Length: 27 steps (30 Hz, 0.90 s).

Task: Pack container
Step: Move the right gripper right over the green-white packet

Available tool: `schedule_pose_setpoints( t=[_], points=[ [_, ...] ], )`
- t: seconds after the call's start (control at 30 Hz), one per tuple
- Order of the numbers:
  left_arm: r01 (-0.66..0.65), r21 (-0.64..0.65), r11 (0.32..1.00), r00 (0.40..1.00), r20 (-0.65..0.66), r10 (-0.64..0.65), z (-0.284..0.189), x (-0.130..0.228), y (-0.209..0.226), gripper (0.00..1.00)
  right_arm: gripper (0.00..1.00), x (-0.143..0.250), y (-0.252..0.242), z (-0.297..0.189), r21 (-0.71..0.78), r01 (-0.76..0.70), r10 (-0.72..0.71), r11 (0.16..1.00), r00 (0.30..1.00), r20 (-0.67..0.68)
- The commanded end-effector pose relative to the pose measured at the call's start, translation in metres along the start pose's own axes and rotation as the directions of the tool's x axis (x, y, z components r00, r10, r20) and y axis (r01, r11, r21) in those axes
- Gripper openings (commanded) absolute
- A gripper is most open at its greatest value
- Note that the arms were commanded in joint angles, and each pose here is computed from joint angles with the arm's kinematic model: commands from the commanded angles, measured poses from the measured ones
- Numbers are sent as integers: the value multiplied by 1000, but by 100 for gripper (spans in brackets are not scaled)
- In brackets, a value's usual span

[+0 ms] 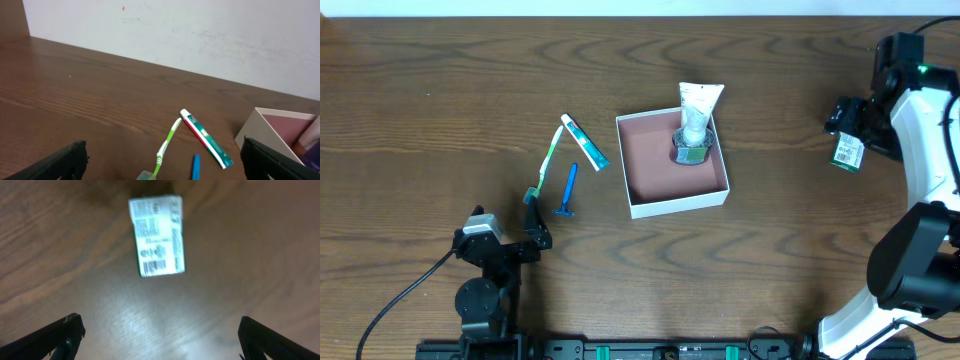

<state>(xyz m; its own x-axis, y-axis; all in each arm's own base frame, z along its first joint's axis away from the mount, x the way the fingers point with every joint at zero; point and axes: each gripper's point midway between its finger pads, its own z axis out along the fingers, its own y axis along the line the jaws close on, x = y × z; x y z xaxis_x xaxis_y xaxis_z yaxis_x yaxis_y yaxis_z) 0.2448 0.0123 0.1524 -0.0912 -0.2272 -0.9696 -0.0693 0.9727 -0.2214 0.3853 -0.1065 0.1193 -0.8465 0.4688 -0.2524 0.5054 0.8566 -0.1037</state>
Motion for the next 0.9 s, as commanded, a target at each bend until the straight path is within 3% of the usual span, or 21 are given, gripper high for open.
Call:
schedule_pose_setpoints(
  t=[0.0, 0.87],
  points=[
    [-2, -2, 1000, 999, -49, 2, 1, 15, 2, 98, 99, 0, 2, 11, -10, 115, -115, 993, 993, 25],
    [-2, -2, 1000, 999, -49, 2, 1, 15, 2, 98, 99, -25, 6, 72, -200, 173, -131, 964, 970, 206]
  ],
)
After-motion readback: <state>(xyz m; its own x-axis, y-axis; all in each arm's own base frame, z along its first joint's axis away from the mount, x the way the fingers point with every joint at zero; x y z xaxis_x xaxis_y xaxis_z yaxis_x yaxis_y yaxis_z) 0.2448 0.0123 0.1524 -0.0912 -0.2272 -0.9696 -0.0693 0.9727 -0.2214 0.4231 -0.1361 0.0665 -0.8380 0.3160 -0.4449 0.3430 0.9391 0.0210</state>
